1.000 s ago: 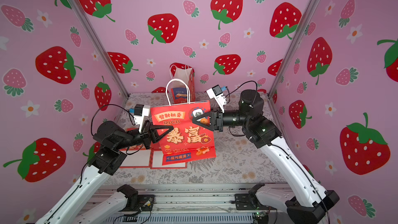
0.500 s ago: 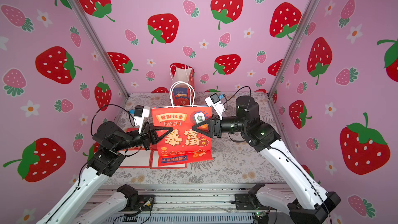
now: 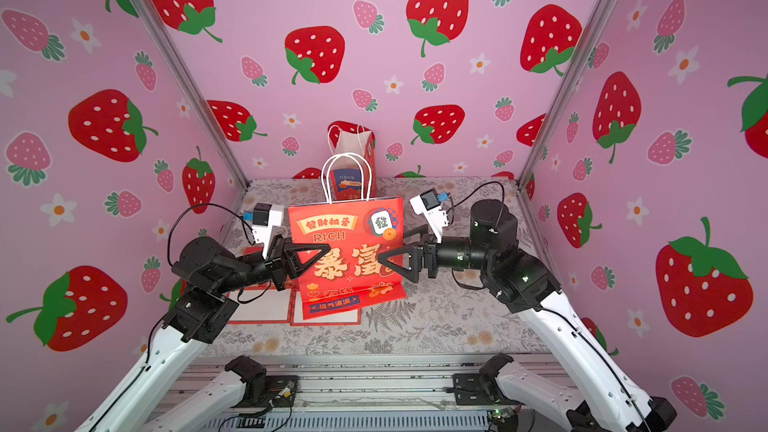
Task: Put away the paper bag
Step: Press the paper bag.
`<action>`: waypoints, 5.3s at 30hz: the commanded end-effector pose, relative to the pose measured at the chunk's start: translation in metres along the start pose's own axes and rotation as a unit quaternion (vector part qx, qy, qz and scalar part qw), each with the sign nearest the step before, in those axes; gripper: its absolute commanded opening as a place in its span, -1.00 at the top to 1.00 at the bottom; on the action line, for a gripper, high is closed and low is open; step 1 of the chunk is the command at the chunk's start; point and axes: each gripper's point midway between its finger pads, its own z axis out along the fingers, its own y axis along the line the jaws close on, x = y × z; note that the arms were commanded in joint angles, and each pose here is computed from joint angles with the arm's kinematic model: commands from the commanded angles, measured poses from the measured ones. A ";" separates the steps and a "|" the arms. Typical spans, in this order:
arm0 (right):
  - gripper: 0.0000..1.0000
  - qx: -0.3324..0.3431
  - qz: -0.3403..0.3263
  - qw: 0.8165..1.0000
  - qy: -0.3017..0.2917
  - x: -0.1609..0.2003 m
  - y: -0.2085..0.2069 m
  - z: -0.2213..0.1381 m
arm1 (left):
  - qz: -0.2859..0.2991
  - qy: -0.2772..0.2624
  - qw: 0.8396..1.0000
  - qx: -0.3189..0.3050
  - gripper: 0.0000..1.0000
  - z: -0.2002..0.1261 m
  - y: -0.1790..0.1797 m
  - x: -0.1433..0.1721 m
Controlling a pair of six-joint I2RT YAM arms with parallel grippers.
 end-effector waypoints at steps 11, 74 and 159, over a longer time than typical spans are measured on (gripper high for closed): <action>-0.70 -0.056 -0.015 0.998 -0.013 -0.010 -0.002 0.021 | 0.023 -0.017 0.999 0.026 1.00 0.001 -0.016 -0.021; 0.12 -0.056 0.016 0.997 -0.055 -0.020 -0.009 -0.003 | -0.037 0.047 0.996 0.070 1.00 0.029 0.006 0.003; -0.06 0.021 0.027 0.995 -0.091 -0.020 -0.049 0.013 | -0.020 0.014 1.000 -0.002 1.00 0.028 0.036 0.003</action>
